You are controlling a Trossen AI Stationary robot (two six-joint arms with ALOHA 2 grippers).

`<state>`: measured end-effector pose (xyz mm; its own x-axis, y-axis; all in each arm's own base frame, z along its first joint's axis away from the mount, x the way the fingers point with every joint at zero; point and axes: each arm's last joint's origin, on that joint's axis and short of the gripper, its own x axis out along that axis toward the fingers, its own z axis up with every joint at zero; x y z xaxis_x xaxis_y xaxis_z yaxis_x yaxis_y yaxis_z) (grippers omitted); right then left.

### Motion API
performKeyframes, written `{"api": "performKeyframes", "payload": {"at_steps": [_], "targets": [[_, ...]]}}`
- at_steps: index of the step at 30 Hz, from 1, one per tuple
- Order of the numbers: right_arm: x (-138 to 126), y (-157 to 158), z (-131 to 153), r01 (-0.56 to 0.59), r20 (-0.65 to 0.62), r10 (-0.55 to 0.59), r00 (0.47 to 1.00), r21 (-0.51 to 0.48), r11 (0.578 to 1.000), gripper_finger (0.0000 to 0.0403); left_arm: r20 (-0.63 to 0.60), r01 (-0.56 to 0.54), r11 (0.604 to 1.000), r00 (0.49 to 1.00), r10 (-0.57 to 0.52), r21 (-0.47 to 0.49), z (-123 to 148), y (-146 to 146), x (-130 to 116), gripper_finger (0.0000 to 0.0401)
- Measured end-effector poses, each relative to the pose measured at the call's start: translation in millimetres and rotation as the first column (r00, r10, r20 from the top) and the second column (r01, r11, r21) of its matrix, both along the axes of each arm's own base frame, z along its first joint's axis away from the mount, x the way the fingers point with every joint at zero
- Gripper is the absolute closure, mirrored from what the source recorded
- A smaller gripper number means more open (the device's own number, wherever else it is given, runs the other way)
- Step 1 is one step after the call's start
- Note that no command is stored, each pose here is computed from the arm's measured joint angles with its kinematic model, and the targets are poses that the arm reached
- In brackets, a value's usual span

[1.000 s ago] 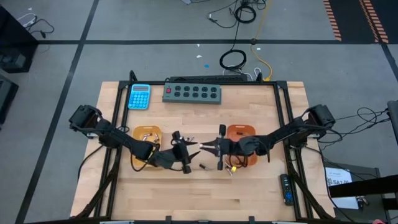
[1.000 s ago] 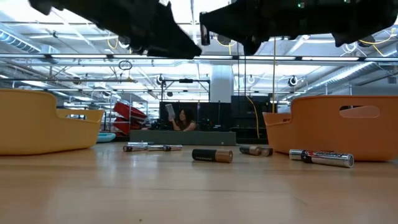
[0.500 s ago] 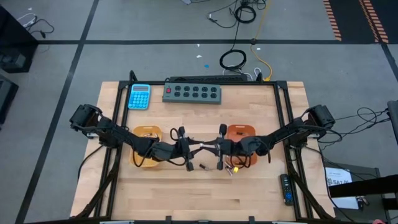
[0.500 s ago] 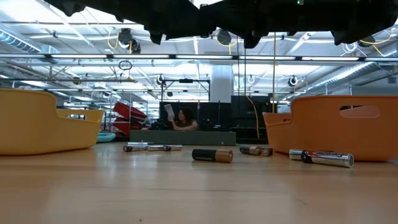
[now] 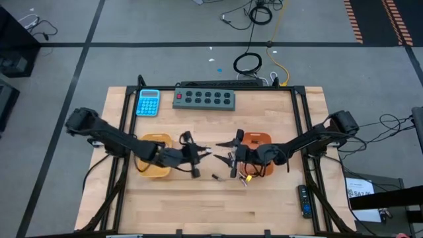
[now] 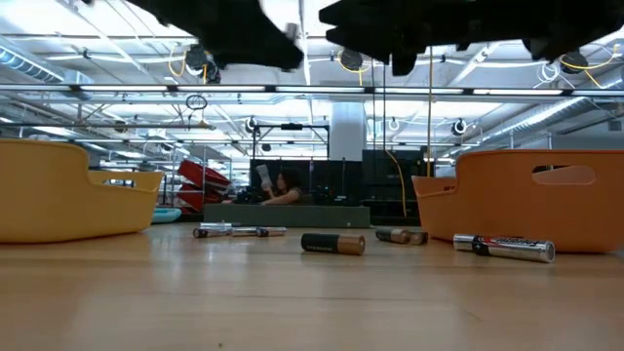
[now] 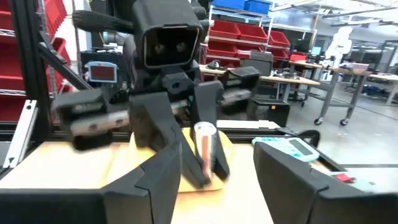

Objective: Sort batteries
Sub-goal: Put the silver battery into the yellow bin

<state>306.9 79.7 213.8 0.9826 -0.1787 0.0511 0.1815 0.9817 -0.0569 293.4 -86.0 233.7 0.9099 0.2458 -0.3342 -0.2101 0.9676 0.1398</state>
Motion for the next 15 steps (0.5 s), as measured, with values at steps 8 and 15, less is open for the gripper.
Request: {"api": "performKeyframes", "payload": {"at_steps": [8,15], "targets": [[-11.4,-5.9,0.5,0.017,-0.184,-0.008,0.983,0.051,0.999,0.0236,-0.325,-0.101,0.916,0.945,-0.033,-0.387,20.8,8.3,-80.0,0.0347],[-11.0,-5.5,-1.5,0.017,-0.192,-0.007,0.981,0.053,0.998,0.0259,-0.719,-0.467,0.807,0.691,0.078,-0.361,1.5,7.2,-134.3,0.0347]]}}
